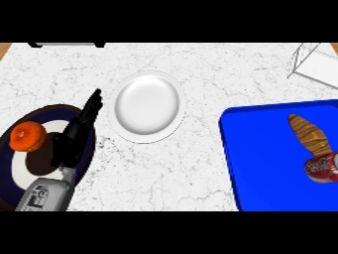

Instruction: Pick the can from the tray and place it in the tiered shelf

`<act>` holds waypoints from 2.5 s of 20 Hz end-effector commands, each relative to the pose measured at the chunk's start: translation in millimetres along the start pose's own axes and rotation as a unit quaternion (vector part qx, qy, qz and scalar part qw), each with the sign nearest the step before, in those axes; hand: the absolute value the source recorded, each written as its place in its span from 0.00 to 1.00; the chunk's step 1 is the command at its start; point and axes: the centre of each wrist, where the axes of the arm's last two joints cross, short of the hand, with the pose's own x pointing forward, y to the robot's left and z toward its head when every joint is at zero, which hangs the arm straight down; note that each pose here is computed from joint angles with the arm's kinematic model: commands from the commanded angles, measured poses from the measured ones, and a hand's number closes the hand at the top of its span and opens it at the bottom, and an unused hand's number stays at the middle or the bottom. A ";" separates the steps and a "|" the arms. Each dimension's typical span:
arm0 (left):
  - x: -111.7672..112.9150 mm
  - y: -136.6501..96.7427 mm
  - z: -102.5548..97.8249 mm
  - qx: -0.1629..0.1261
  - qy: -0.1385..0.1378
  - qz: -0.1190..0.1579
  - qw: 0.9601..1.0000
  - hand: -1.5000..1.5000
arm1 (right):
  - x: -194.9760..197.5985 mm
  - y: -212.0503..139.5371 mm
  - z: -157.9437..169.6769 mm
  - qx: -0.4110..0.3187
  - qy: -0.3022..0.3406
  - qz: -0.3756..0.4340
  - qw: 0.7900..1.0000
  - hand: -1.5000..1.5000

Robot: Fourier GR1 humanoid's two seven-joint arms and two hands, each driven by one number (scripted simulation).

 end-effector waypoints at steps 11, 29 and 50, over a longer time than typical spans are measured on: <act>-1.7 -6.0 11.1 -0.004 0.001 -0.003 1.000 0.50 | -11.9 23.2 -21.4 0.017 0.029 0.031 0.999 0.00; -6.9 0.6 9.6 -0.004 0.001 0.002 1.000 0.50 | -19.0 60.5 -53.1 0.017 0.033 0.034 0.999 0.00; 11.4 -4.4 9.9 0.002 0.001 -0.003 1.000 0.50 | -63.3 83.8 -35.2 0.027 -0.005 0.115 0.993 1.00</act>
